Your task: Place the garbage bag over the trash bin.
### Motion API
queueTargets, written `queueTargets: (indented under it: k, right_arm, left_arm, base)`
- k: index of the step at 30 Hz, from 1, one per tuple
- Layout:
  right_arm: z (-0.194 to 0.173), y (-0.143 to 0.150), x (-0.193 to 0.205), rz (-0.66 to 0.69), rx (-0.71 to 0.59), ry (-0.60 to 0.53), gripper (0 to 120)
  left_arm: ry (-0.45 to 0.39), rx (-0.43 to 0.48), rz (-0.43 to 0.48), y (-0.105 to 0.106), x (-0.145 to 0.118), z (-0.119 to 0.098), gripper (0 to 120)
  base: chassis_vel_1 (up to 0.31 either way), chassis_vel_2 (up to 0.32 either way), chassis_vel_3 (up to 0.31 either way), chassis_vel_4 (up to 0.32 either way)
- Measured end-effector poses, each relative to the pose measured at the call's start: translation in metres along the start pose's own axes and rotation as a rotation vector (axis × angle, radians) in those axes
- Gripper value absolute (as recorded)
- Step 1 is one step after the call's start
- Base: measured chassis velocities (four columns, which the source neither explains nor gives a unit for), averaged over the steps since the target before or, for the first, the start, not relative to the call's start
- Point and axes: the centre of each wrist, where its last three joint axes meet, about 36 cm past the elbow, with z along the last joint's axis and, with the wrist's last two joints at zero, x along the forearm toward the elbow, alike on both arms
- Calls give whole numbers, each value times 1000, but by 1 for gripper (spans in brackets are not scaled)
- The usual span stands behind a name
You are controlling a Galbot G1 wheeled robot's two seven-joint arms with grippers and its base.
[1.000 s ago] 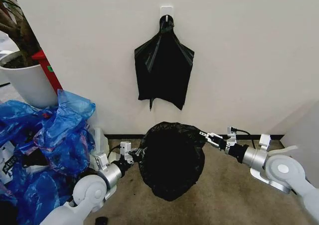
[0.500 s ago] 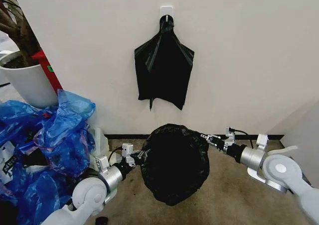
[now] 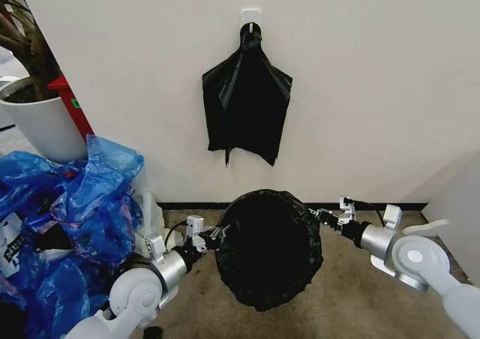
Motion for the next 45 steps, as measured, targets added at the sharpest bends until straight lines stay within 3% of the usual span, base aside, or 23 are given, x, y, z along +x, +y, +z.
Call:
queueTargets:
  k: [5,7,14,18,20,22,25,30,33,41,45]
  right_arm:
    - [-9,-3,7,-5,2,-41,20]
    - [-17,1,15,-31,-23,-55,33]
    - [-13,1,19,-74,-56,-56,58]
    - [-4,-22,23,-150,-30,-75,68]
    - [3,-61,30,-263,49,-78,78]
    - [8,-86,39,-358,115,-20,88]
    - [16,-96,47,-404,134,31,95]
    - [52,-110,50,-402,160,144,100]
    - [73,-106,42,-364,148,151,100]
    - [114,-56,18,-276,69,42,100]
    - [125,-47,17,-265,42,26,100]
  left_arm:
    - [-12,86,-86,6,-6,2,1]
    - [-11,164,-149,13,-10,4,1]
    - [1,279,-230,23,-13,2,1]
    - [0,317,-300,26,-17,-3,1]
    - [2,353,-358,27,-15,-7,1]
    - [12,376,-387,29,-15,-13,1]
    - [15,396,-404,29,-17,-17,1]
    - [13,475,-448,26,-30,-29,1]
    - [20,513,-464,24,-34,-35,1]
    - [68,616,-546,23,-41,-46,1]
    - [75,656,-544,23,-40,-50,1]
  base:
    - [0,0,0,0]
    - [0,0,0,0]
    - [0,0,0,0]
    - [0,0,0,0]
    - [0,0,0,0]
    - [0,0,0,0]
    - [0,0,0,0]
    - [0,0,0,0]
    - [0,0,0,0]
    - [0,0,0,0]
    - [0,0,0,0]
